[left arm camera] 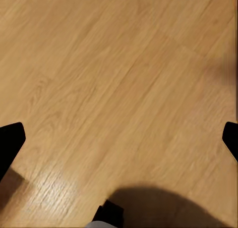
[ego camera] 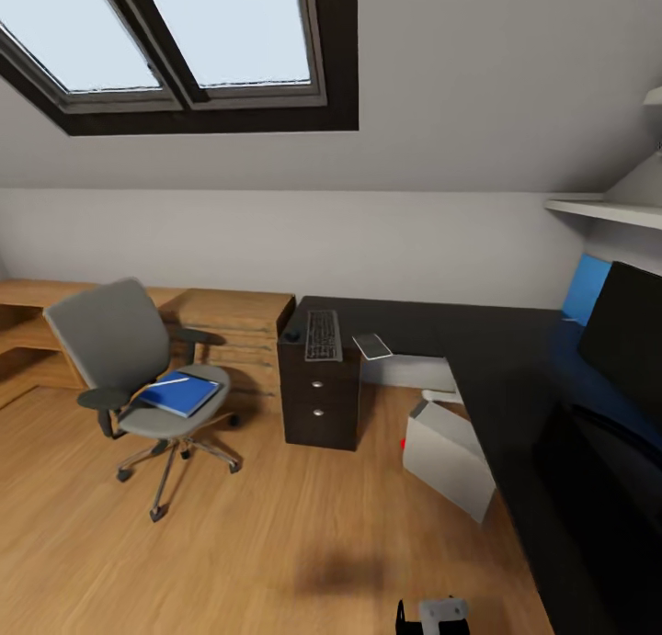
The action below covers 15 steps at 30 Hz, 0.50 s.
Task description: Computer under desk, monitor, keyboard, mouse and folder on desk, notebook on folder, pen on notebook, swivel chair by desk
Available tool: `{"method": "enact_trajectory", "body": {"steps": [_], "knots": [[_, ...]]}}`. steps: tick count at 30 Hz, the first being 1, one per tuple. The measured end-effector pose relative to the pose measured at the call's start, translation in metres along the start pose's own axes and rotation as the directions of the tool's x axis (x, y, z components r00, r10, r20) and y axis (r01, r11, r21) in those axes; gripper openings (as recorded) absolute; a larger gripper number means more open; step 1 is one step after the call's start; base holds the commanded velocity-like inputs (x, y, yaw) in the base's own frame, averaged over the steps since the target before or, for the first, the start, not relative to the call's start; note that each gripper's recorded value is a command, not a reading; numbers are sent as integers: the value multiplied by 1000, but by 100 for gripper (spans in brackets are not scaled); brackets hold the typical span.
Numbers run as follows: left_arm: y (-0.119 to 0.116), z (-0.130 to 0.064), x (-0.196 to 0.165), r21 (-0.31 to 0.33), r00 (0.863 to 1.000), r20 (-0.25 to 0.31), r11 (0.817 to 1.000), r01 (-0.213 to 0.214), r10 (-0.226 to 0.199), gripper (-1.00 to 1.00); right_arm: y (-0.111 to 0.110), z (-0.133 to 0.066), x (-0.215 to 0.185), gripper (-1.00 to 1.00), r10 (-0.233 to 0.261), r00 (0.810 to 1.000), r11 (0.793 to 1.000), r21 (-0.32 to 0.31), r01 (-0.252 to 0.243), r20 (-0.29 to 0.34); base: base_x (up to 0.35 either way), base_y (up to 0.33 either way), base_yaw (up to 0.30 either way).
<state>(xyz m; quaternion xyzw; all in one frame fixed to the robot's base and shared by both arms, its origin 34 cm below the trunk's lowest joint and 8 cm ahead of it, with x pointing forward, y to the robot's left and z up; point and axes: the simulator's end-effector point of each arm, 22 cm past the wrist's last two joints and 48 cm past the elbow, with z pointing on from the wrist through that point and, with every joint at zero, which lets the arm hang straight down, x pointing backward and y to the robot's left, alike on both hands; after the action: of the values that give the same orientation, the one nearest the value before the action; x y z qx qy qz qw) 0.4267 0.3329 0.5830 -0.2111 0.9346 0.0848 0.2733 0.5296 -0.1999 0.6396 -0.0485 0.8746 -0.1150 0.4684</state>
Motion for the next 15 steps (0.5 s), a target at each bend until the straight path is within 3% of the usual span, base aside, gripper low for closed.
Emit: {"method": "enact_trajectory", "body": {"steps": [15], "knots": [[1,0,7,-3,1000,-14,1000,-4,4,100,-2,1,0,100,8,1000,1000,2,-8,-3,311,199,-263]]}}
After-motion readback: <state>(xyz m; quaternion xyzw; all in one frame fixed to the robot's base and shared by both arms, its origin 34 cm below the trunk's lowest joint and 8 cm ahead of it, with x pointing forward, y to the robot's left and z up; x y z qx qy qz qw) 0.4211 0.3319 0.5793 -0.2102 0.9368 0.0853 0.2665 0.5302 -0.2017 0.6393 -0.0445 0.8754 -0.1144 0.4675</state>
